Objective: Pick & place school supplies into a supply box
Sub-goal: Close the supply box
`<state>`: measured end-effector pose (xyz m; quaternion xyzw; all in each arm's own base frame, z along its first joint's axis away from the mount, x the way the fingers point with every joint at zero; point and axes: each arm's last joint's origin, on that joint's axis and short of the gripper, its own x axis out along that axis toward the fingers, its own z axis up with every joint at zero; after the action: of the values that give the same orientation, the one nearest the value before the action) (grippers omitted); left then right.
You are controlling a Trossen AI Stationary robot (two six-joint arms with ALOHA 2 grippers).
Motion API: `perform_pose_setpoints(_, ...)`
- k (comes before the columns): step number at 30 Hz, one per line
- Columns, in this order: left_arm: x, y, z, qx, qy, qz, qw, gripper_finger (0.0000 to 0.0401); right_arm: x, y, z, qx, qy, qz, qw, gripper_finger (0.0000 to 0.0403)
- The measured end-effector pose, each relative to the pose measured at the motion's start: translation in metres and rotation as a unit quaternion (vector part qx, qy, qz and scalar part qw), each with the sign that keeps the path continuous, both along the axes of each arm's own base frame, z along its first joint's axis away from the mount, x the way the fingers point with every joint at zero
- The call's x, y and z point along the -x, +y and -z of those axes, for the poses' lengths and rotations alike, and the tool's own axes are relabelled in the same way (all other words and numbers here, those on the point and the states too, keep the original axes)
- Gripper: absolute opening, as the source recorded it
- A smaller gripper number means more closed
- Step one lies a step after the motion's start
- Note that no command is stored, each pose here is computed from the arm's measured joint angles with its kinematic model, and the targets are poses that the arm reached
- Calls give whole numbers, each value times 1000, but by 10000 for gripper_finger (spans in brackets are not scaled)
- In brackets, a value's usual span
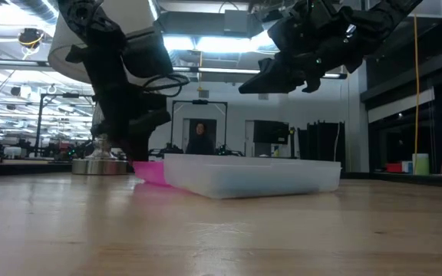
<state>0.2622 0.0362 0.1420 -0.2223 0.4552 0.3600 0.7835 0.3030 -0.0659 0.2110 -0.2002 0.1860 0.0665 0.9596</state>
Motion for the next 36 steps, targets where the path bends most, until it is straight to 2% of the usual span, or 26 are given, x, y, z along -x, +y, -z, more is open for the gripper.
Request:
perform_pose_setpoints(6, 0, 1, -2, -16, -3, 2, 1000, 29, 0, 0, 0, 0, 0, 0, 1000, 8)
perform_pose_setpoints(13, -4, 1, -4, -43, -5, 45, 998, 7, 0, 0, 0, 0, 0, 0, 1000, 25)
perform_pose_setpoints(19, -7, 1, -6, -65, -3, 77, 995, 4, 0, 0, 0, 0, -1, 0, 1000, 27)
perform_pose_setpoints(27, -13, -8, -14, -161, 25, 135, 977, 3, 0, -1, 0, 6, 1, 27, 1000, 27)
perform_pose_setpoints(36, -30, -27, -39, -285, 53, 188, 938, 3, 6, -8, -11, 17, -15, 58, 998, 5)
